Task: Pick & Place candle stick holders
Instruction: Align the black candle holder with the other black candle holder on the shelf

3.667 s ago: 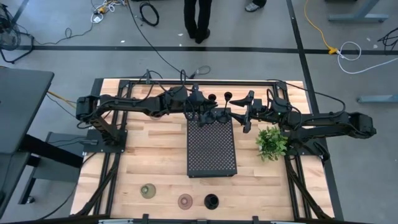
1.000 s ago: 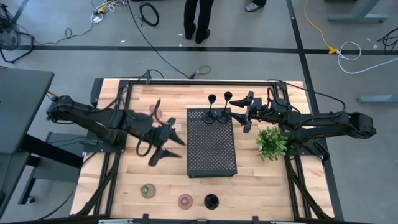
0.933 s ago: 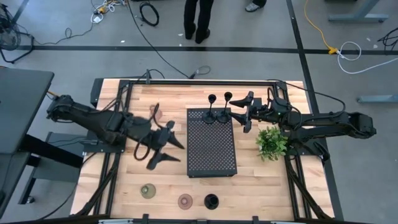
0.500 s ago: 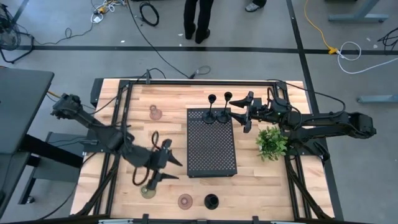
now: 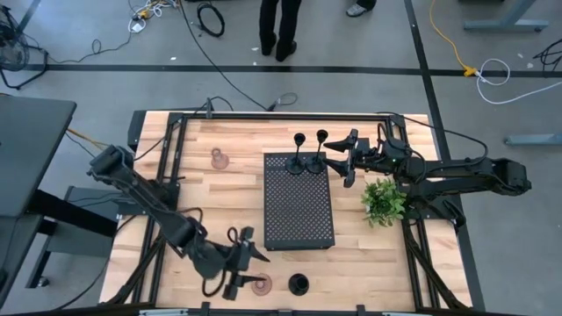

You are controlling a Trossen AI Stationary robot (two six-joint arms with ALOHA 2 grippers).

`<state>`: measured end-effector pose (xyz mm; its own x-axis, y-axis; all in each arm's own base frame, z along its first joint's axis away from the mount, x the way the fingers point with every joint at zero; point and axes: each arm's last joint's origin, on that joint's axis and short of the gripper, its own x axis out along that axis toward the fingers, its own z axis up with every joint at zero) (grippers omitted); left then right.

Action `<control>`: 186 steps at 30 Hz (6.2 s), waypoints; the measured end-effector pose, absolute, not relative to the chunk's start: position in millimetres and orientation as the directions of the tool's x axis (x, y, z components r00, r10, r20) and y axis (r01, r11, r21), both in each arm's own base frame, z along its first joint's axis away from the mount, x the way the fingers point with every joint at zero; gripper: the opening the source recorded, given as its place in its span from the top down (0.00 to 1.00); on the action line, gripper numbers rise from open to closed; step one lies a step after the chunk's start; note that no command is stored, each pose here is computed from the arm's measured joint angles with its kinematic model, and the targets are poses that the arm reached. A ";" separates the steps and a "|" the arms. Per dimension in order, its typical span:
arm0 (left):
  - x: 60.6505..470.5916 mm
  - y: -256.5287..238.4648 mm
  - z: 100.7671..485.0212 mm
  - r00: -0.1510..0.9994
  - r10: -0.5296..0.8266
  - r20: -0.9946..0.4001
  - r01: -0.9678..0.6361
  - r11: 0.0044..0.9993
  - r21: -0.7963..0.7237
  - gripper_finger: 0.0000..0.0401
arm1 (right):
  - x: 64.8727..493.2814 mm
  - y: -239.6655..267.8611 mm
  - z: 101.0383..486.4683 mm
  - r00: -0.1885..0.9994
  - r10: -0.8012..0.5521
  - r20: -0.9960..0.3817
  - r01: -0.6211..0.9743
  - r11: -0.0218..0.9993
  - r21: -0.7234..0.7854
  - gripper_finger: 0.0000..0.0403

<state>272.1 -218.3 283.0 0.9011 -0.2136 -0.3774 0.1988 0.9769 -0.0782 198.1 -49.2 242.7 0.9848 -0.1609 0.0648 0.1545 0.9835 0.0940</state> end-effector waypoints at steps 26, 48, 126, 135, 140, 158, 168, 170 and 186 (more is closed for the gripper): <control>327.0 -241.7 214.3 0.946 -0.193 -0.261 0.171 0.980 -0.106 0.45 | 198.1 -49.2 242.3 0.985 -0.160 0.060 0.154 0.984 0.091 0.36; 359.7 -233.3 185.3 0.934 -0.336 -0.125 0.310 0.932 -0.189 0.45 | 198.2 -49.2 240.3 0.986 -0.160 0.040 0.157 0.984 0.085 0.36; 363.4 -206.0 308.9 0.956 -0.282 -0.077 0.283 0.959 0.011 0.97 | 198.3 -49.4 234.1 0.986 -0.162 -0.024 0.164 0.983 0.087 0.36; 330.4 -174.4 349.7 0.986 -0.075 -0.151 0.102 0.979 0.176 0.97 | 198.2 -49.3 234.2 0.987 -0.162 -0.023 0.163 0.983 0.084 0.36; 320.6 -156.2 357.2 0.979 0.041 -0.201 0.011 0.968 0.250 0.97 | 198.3 -49.3 234.2 0.987 -0.162 -0.023 0.163 0.983 0.085 0.36; 299.7 -75.2 376.7 0.892 0.340 -0.298 -0.229 0.908 0.351 0.98 | 198.3 -49.3 234.3 0.987 -0.162 -0.022 0.163 0.983 0.081 0.36; 243.4 -38.2 362.8 0.924 0.357 -0.133 -0.327 0.922 0.207 0.98 | 198.3 -49.3 234.3 0.987 -0.162 -0.022 0.163 0.984 0.072 0.36; 232.5 -31.8 355.4 0.936 0.347 -0.059 -0.332 0.926 0.182 0.98 | 198.3 -49.3 234.3 0.986 -0.162 -0.022 0.164 0.984 0.072 0.36; 227.4 33.8 308.6 0.942 0.298 0.155 -0.305 0.952 0.027 0.98 | 198.1 -50.3 234.4 0.980 -0.196 -0.021 0.197 0.978 0.064 0.36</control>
<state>227.4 33.8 308.6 0.9420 0.2976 0.1549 -0.3053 0.9519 0.0273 198.1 -50.3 234.4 0.9804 -0.1959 -0.0206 0.1968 0.9783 0.0643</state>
